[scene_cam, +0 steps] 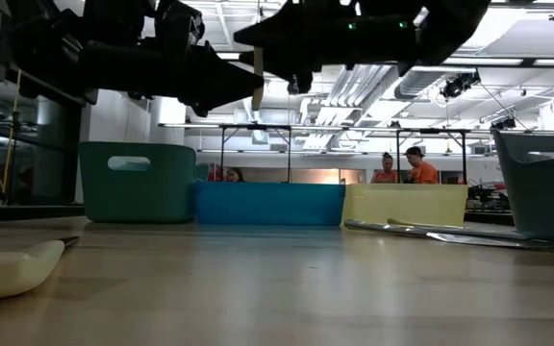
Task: Sort silverware by color (type)
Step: Put the yellow knife into the blue bin
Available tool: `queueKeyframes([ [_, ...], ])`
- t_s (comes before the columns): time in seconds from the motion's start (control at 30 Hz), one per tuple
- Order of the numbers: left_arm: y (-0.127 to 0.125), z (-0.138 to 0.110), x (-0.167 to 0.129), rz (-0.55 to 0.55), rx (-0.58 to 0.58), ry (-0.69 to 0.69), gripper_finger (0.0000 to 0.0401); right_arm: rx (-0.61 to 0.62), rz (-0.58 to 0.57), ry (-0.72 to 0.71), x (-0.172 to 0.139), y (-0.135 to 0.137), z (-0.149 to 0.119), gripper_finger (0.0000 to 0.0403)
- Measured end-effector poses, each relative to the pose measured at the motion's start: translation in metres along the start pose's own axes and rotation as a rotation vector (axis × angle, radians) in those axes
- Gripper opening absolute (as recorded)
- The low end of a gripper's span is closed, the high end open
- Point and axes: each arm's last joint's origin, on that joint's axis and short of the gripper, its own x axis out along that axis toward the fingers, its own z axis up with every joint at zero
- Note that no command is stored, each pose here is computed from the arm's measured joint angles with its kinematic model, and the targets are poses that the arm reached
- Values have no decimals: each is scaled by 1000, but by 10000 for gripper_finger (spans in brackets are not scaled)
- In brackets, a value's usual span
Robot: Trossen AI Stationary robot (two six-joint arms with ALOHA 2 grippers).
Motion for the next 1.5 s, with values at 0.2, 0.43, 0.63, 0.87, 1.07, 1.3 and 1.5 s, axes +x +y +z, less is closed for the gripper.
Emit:
queueKeyframes([
  [0.2, 0, 0, 0, -5, 0, 4, 76, -15, -1, 36, 2, 0, -1, 194],
  [0.43, 0, -1, 0, -9, 0, 8, 76, -12, -1, 36, 2, 0, -1, 120],
  [0.63, -1, -1, 0, -14, -19, 8, 76, -19, -3, 37, 2, 0, -1, 51],
  [0.87, -1, -1, 0, -13, -14, 7, 98, -6, -4, 37, 2, 0, -1, 51],
  [1.07, 0, 0, -1, -9, -2, 17, 119, -9, -8, 55, -3, 0, 6, 51],
  [1.3, 4, 11, -15, 29, 17, 122, 122, -88, -101, 112, -20, 10, 24, 51],
  [1.5, 10, 28, -40, 42, 36, 205, 123, -130, -158, 145, -27, 15, 20, 51],
])
